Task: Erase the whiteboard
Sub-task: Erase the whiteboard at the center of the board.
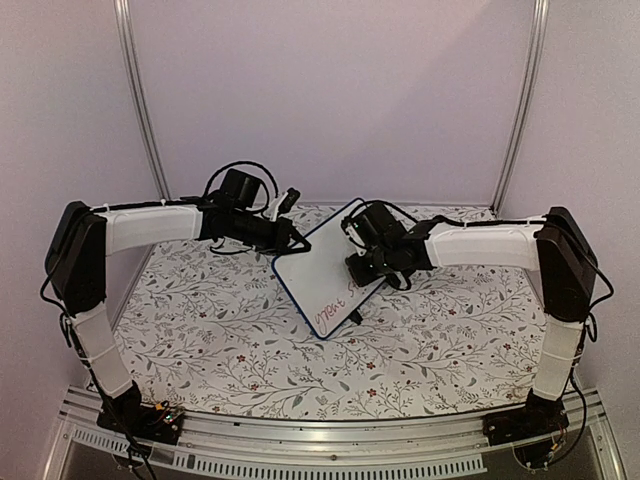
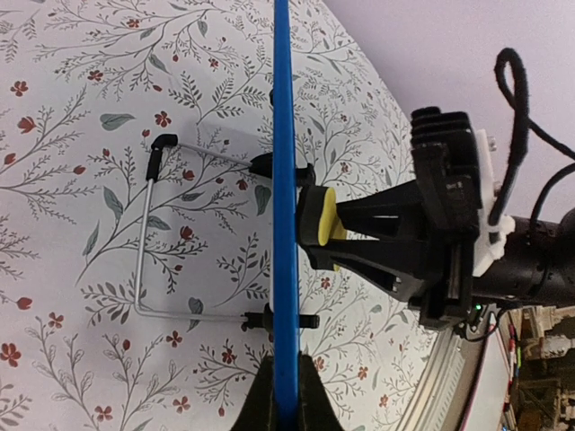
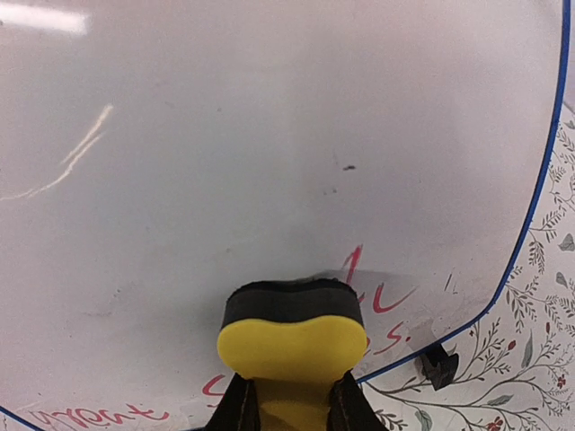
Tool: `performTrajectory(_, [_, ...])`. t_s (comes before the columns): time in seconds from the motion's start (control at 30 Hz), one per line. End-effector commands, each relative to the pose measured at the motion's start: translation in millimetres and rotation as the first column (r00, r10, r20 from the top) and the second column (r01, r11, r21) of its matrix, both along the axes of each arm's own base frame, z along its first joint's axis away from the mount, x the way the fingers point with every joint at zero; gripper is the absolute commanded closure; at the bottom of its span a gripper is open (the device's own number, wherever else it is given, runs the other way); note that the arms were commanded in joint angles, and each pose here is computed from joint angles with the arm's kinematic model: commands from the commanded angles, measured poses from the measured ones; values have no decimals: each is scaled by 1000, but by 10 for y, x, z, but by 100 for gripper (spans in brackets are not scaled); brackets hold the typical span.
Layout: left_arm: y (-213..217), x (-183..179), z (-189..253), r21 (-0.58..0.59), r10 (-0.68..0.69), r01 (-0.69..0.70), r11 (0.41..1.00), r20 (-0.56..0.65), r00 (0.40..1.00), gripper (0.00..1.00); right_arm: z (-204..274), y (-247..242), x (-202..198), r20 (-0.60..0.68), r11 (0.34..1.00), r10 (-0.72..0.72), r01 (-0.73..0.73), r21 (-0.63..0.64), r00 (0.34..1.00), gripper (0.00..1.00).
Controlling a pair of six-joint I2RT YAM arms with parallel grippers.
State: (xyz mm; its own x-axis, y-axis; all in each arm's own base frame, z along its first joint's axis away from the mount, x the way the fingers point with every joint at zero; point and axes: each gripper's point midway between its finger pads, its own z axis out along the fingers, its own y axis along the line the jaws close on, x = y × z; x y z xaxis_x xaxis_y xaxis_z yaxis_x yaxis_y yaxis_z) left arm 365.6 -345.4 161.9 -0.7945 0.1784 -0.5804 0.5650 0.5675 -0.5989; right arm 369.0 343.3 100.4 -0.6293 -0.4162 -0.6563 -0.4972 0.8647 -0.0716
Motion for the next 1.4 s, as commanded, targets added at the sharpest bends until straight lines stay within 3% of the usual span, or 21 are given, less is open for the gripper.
performTrajectory(0.0, [-108, -216, 33, 5, -92, 92, 996, 15, 996, 100, 16, 190, 121, 22, 998, 33, -34, 48, 999, 84])
performTrajectory(0.6, [-110, -217, 4, 8, -92, 92, 996, 7, 996, 100, -442, -257, -239, -73, 999, -19, 17, -35, 997, 84])
performTrajectory(1.1, [-109, -216, 31, 7, -91, 91, 996, 16, 996, 100, -50, 72, 86, 19, 1000, 10, -10, 27, 1000, 84])
performTrajectory(1.37, [-107, -220, 44, 4, -93, 93, 996, 16, 996, 100, -105, 48, 79, 7, 1000, 8, -8, 19, 1000, 84])
